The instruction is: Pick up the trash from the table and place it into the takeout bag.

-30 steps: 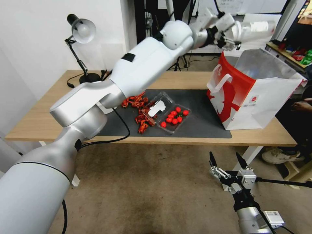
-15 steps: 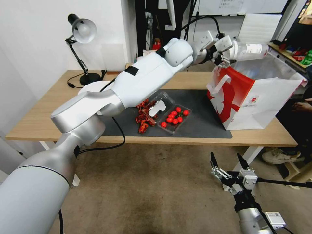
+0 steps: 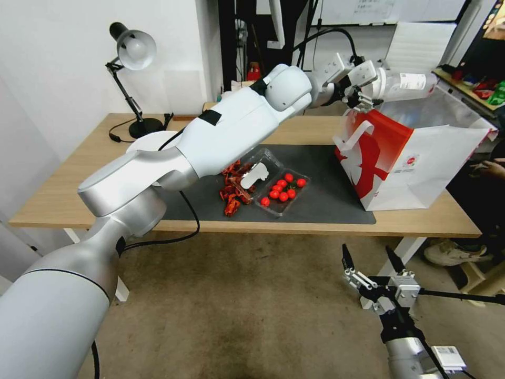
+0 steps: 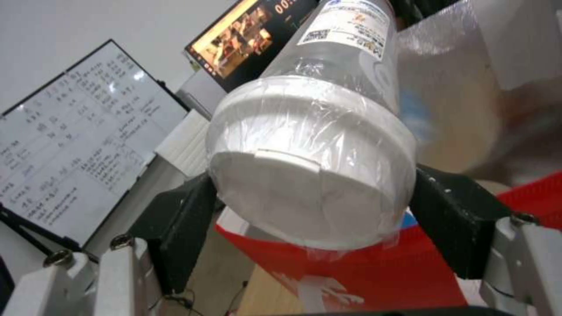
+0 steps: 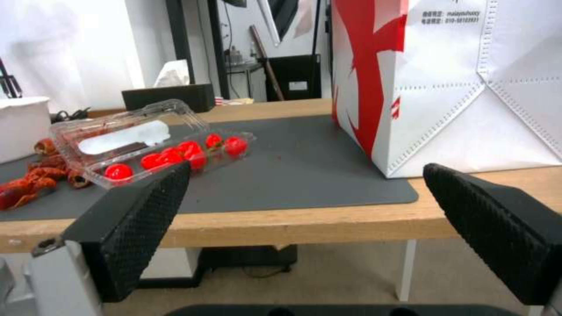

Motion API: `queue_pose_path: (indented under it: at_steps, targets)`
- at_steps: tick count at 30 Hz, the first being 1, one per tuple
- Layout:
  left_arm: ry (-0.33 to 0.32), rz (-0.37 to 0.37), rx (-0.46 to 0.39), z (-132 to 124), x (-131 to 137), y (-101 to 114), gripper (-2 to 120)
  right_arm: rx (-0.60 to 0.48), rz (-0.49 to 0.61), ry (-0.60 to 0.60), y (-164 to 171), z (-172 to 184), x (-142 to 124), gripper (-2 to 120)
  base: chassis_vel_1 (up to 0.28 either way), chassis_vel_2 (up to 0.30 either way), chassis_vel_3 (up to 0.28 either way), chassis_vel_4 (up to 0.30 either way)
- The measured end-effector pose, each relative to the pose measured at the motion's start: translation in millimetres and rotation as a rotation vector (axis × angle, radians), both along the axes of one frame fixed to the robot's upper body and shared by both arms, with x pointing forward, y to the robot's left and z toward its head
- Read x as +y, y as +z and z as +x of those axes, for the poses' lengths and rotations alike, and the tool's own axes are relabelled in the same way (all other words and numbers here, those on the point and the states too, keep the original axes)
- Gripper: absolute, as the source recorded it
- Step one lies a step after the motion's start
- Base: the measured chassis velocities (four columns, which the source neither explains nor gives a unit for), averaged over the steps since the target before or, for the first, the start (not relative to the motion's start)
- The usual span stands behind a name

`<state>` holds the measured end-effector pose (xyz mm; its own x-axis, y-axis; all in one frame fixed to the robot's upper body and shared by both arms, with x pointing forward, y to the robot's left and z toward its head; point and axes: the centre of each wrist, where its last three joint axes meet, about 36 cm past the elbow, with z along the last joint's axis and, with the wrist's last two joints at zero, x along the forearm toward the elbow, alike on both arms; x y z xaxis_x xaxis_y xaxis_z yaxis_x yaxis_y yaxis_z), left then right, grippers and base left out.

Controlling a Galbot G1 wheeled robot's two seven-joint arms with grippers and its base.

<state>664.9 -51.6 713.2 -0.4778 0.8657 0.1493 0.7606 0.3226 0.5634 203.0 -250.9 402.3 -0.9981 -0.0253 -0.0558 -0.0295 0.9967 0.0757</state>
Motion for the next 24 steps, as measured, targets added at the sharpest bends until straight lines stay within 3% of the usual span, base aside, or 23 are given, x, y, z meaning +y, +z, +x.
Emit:
queue_pose_path:
  at_steps: [5, 12, 14, 19, 24]
  targets:
    - [-0.034, -0.007, -0.022, -9, -12, 10, 75, 0.002, 0.0, -0.002, 0, -1, 0, 100, 0.0, 0.0, 0.0, 0.0]
    - [-0.058, 0.015, -0.025, -15, -23, 7, 75, 0.003, -0.003, -0.006, 0, -1, -1, 100, 0.0, 0.0, 0.0, 0.0]
    - [-0.056, 0.022, -0.025, -14, -24, 4, 87, 0.003, -0.005, -0.009, 0, -2, -2, 100, 0.0, 0.0, 0.0, 0.0]
    - [-0.055, 0.021, -0.029, -13, -23, 3, 99, 0.002, -0.004, -0.011, 0, -1, -3, 100, 0.0, 0.0, 0.0, 0.0]
    - [-0.047, 0.02, -0.034, -11, -17, 4, 100, 0.001, 0.0, -0.012, 0, 0, -1, 100, 0.0, 0.0, 0.0, 0.0]
